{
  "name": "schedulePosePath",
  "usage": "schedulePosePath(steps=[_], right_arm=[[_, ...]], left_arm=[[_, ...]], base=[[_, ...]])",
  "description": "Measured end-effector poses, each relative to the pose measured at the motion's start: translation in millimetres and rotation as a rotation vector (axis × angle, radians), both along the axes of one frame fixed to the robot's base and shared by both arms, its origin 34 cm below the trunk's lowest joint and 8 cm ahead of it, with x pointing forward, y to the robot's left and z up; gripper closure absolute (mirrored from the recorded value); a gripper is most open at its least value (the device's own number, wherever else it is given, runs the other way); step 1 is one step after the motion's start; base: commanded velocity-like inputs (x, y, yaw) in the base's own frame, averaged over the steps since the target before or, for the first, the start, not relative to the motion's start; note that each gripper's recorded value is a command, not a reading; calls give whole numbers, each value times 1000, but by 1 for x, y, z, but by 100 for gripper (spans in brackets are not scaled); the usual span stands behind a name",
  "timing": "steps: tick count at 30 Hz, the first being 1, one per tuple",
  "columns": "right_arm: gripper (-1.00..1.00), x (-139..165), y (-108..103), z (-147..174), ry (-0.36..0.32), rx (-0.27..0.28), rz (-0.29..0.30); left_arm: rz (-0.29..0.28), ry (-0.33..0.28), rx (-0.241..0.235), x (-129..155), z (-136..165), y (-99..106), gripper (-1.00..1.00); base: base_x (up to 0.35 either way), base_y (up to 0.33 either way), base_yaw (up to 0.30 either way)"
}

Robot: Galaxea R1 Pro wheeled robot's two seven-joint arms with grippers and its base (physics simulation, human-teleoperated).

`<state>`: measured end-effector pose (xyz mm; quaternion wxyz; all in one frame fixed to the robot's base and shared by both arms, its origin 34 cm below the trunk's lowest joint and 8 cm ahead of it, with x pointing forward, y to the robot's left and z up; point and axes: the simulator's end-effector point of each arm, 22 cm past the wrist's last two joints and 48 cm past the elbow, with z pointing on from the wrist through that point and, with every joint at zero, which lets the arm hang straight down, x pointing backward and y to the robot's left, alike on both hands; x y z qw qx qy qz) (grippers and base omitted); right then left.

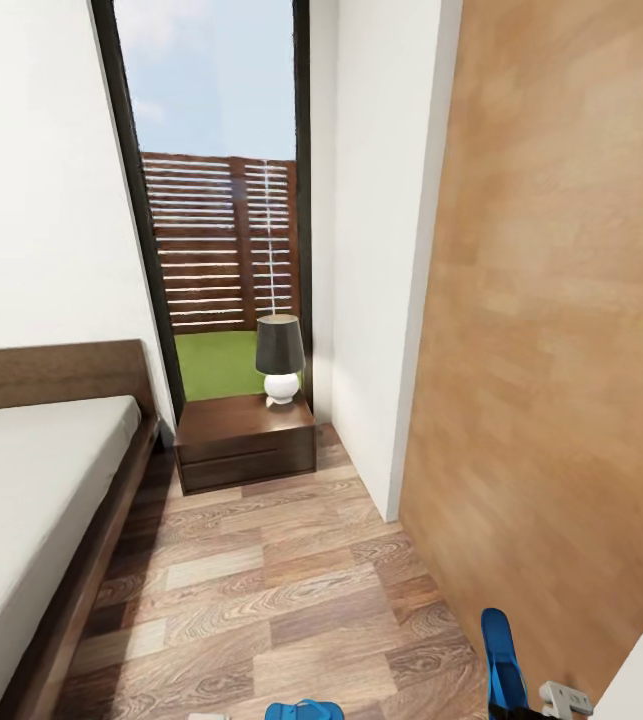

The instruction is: In the bedroom, move the book from the bed onto either nightstand, and place the two sandals side by side next to the bed.

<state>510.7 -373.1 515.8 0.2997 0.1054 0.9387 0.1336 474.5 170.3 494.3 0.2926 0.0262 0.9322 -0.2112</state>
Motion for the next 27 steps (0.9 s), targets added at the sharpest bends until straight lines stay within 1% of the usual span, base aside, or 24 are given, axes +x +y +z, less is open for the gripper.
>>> schedulePosePath(steps=[7,10,14,17,27], right_arm=[[100,0,1,0,1,1,0],[100,0,1,0,1,2,0],[100,0,1,0,1,2,0],[100,0,1,0,1,2,0],[100,-1,1,-1,2,3,1]], left_arm=[[-1,-2,-1,1,0,0,-100],[0,-12,-2,5,3,0,-100],[-6,-98,-13,40,30,-5,-100],[-10,-131,-16,54,42,-7,-100],[-10,-137,-13,56,43,-5,-100]], base=[[0,0,0],[0,0,0],[0,0,0],[0,0,0],[0,0,0]])
